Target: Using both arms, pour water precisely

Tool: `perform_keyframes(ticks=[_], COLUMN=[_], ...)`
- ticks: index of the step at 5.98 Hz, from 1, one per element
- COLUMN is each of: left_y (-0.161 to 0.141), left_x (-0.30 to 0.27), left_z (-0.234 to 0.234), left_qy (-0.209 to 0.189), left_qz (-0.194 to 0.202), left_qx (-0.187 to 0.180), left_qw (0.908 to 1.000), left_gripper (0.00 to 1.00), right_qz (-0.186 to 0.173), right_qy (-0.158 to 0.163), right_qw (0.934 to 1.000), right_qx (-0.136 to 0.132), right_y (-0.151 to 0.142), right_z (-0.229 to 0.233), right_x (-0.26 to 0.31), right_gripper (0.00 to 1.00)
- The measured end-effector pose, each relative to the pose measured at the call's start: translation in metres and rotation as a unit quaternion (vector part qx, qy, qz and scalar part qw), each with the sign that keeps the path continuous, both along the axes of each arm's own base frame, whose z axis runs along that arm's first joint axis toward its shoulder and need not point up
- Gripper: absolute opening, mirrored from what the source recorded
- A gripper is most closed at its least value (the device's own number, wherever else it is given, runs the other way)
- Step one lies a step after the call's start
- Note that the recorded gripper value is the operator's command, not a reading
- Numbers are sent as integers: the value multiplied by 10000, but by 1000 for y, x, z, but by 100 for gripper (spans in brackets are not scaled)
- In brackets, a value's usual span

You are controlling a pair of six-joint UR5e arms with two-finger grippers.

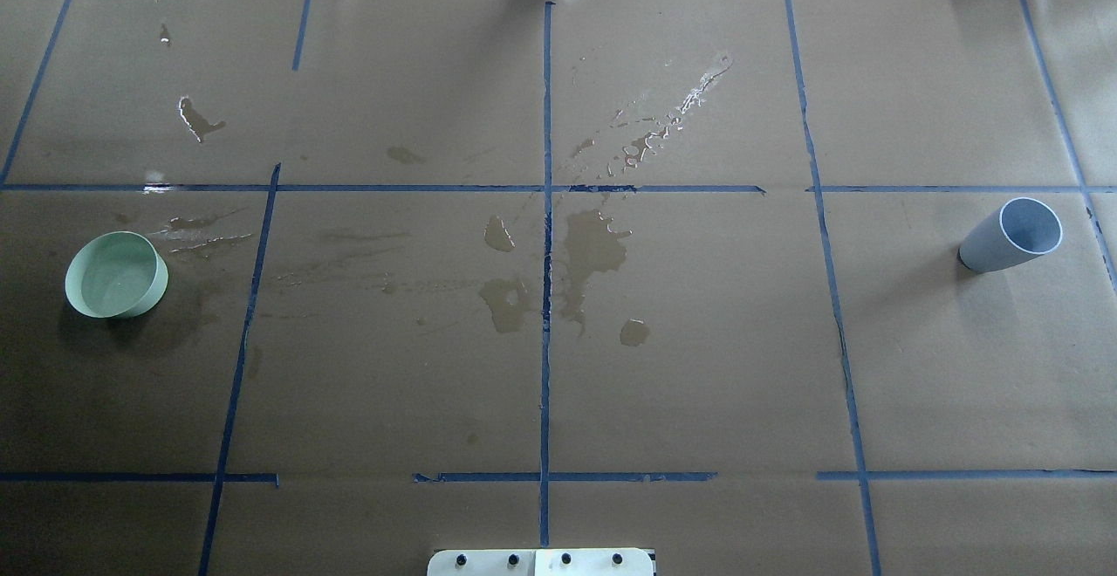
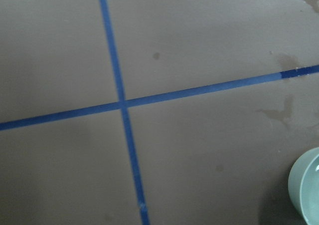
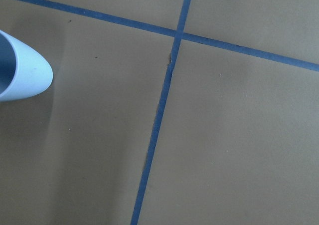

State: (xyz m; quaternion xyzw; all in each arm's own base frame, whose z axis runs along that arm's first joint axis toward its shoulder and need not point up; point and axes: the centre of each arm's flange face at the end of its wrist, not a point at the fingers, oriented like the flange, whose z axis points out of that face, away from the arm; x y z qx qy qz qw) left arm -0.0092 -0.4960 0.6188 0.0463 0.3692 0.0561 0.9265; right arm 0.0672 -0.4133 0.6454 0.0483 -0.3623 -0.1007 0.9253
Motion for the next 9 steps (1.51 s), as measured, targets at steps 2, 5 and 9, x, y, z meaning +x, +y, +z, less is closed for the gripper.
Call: perform_keyframes(ticks=[2,5,9], left_y=[11,15,26], left_x=[-21,-23,-18], left_z=[10,18,22], left_qy=[-300,-323,-315], left_qz=[-73,-108,-24], left_qx=[-268,-376,-422], left_qw=[9992,9987,9986], left_gripper=[100,100,100], right_qz=[2,-2,-75], right_qy=[-33,-70,-74], right_qw=[10000,10000,9999], right_qx=[-27,-47,-134], right_y=[0,2,4], right_z=[2,3,10], right_x=[0,-1,-7], right_gripper=[100,100,100])
